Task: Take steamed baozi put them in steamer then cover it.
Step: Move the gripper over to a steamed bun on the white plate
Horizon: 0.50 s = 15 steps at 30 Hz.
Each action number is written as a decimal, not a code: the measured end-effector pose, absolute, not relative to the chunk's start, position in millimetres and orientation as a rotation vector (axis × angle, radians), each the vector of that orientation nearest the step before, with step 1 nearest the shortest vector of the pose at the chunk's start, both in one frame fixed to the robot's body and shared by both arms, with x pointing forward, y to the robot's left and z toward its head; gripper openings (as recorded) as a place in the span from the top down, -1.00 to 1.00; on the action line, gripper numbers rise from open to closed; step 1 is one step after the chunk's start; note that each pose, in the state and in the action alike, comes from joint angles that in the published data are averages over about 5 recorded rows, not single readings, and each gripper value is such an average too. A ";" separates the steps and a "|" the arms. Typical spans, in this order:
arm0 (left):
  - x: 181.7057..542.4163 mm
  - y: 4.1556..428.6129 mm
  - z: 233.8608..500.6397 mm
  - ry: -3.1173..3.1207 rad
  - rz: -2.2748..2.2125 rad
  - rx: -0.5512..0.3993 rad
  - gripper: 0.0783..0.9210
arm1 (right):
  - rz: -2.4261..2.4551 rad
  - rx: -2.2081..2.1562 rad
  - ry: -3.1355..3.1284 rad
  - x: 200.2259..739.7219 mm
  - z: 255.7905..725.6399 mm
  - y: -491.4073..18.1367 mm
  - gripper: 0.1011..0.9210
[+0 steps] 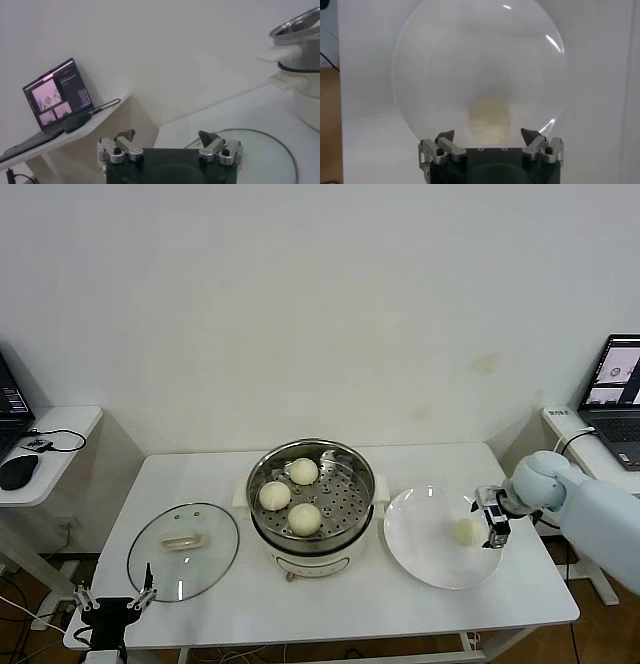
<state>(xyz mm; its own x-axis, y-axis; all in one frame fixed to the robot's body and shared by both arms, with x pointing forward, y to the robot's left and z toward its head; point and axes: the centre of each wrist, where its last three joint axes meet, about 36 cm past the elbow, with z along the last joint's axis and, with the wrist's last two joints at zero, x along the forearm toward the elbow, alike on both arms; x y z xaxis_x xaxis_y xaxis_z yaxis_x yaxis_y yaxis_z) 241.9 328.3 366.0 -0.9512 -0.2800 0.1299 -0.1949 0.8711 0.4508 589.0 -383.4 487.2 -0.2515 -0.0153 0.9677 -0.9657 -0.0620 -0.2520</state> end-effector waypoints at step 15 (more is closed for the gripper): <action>243.0 328.6 364.0 -2.850 -0.652 0.371 -0.77 | 1.415 1.117 -1.367 605.4 454.9 -371.9 -0.47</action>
